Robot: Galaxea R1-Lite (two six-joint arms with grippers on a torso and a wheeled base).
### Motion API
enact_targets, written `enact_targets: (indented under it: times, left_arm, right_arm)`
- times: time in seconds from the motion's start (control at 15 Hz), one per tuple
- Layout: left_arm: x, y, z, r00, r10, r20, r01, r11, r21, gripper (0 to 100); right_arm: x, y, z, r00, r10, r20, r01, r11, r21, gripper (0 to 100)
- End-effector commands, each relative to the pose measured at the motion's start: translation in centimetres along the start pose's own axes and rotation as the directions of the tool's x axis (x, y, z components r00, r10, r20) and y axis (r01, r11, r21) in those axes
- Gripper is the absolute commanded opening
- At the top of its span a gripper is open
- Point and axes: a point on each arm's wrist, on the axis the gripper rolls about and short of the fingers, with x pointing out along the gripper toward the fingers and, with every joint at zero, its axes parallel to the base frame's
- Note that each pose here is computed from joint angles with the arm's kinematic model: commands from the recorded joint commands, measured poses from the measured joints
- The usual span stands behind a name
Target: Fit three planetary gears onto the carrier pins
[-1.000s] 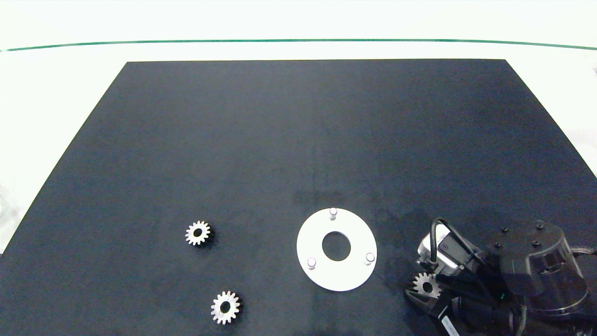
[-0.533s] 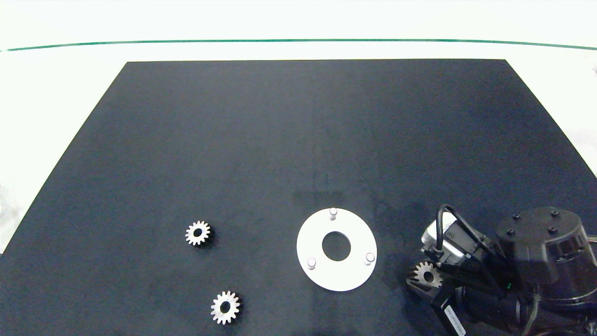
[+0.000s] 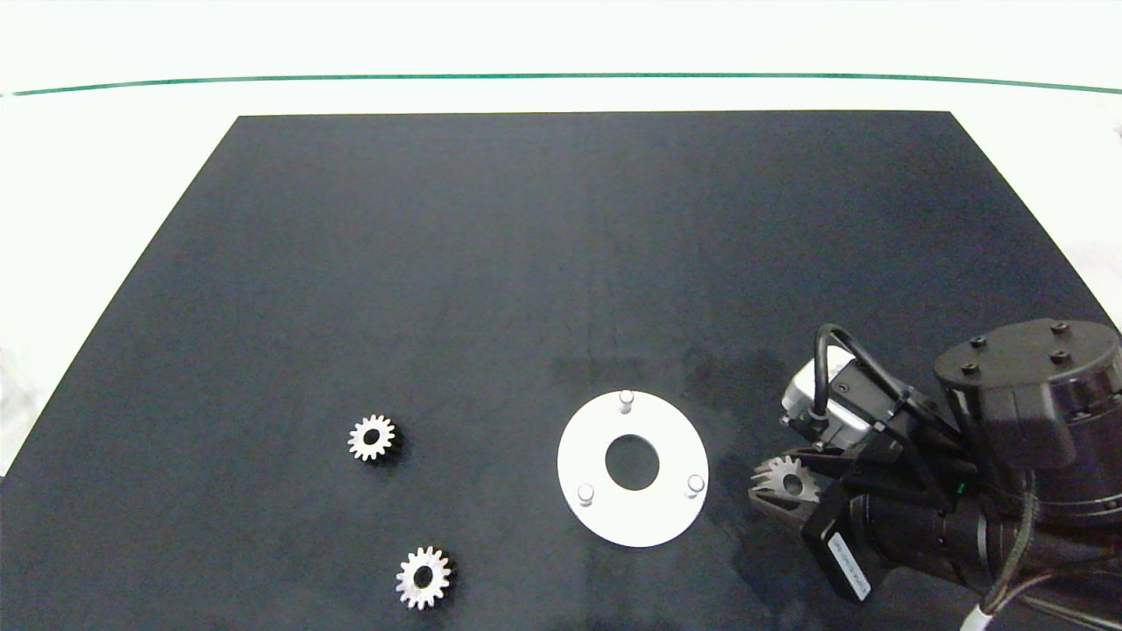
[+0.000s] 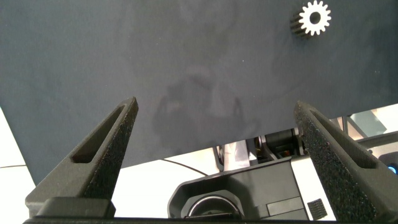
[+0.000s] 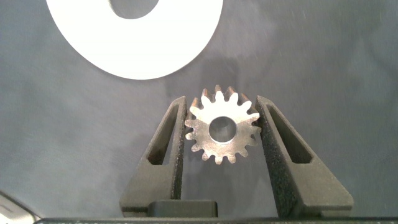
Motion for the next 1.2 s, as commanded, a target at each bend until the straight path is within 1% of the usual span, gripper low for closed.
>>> enact_targets:
  times: [0.07, 0.2, 0.6, 0.87, 1.07, 1.2]
  left_arm:
    - [0.0, 0.0, -0.1, 1.0, -0.001, -0.003, 0.001, 1.0, -0.001, 100]
    - [0.0, 0.0, -0.1, 1.0, -0.001, -0.003, 0.001, 1.0, 0.001, 100]
    - [0.1, 0.0, -0.2, 1.0, -0.001, -0.009, 0.001, 1.0, -0.001, 100]
    - [0.1, 0.0, -0.2, 1.0, -0.001, -0.008, 0.001, 1.0, -0.001, 100]
    - [0.0, -0.1, -0.5, 1.0, -0.008, -0.001, 0.008, 1.0, 0.004, 100]
    - [-0.1, -0.1, -0.7, 1.0, -0.009, 0.004, 0.009, 1.0, 0.005, 100]
  right_arm:
    - [0.8, 1.1, 0.7, 0.999, 0.032, -0.017, -0.033, 0.999, -0.033, 25]
    - [1.4, 1.7, 0.8, 0.998, 0.045, -0.037, -0.047, 0.998, -0.048, 25]
    - [2.9, 2.2, 2.3, 0.998, 0.05, -0.032, -0.052, 0.998, -0.043, 25]
    - [3.5, 3.4, 2.6, 0.996, 0.077, -0.036, -0.079, 0.995, -0.053, 25]
    - [3.8, 3.8, 2.6, 0.996, 0.081, -0.042, -0.083, 0.995, -0.055, 25]
    - [3.9, 3.7, 2.6, 0.996, 0.077, -0.045, -0.08, 0.995, -0.053, 25]
